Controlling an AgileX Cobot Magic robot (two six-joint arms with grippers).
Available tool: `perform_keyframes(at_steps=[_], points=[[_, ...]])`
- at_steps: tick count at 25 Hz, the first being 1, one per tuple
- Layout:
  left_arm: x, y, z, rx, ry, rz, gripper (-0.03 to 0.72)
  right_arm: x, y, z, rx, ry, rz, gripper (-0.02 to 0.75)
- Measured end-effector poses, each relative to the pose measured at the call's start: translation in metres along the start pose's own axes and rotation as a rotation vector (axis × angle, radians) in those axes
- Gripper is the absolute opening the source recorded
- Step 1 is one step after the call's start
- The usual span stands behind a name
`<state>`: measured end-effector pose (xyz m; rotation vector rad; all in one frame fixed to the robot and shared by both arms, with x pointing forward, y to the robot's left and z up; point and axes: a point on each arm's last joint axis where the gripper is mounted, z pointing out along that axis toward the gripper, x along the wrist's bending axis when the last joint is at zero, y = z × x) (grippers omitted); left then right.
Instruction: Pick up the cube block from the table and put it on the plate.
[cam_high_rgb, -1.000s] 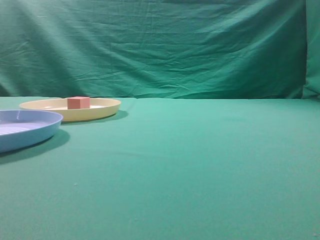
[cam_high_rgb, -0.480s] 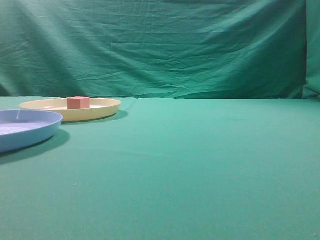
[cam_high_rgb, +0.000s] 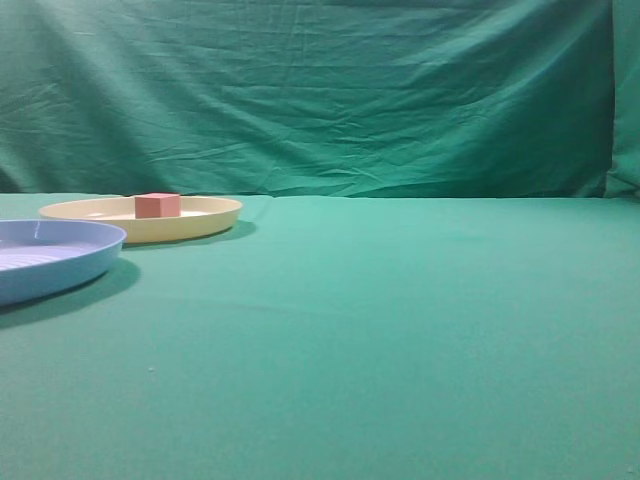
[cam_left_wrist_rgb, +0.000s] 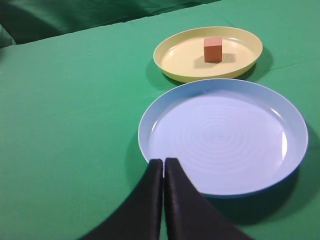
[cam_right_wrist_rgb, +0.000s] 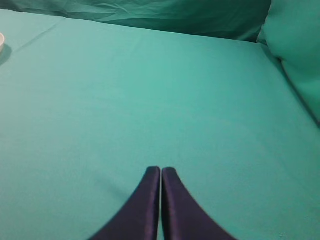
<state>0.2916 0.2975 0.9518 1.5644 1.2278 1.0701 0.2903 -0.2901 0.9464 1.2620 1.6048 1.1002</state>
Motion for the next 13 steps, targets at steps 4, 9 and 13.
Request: perform_keyframes(at_steps=[4, 9, 13], points=[[0.0, 0.0, 0.0, 0.0, 0.0, 0.0, 0.0, -0.0003, 0.0, 0.0, 0.0, -0.003, -0.004, 0.0], [0.0, 0.0, 0.0, 0.0, 0.0, 0.0, 0.0, -0.0003, 0.0, 0.0, 0.0, -0.004, -0.006, 0.0], [0.0, 0.0, 0.0, 0.0, 0.0, 0.0, 0.0, -0.0004, 0.0, 0.0, 0.0, -0.005, -0.008, 0.0]])
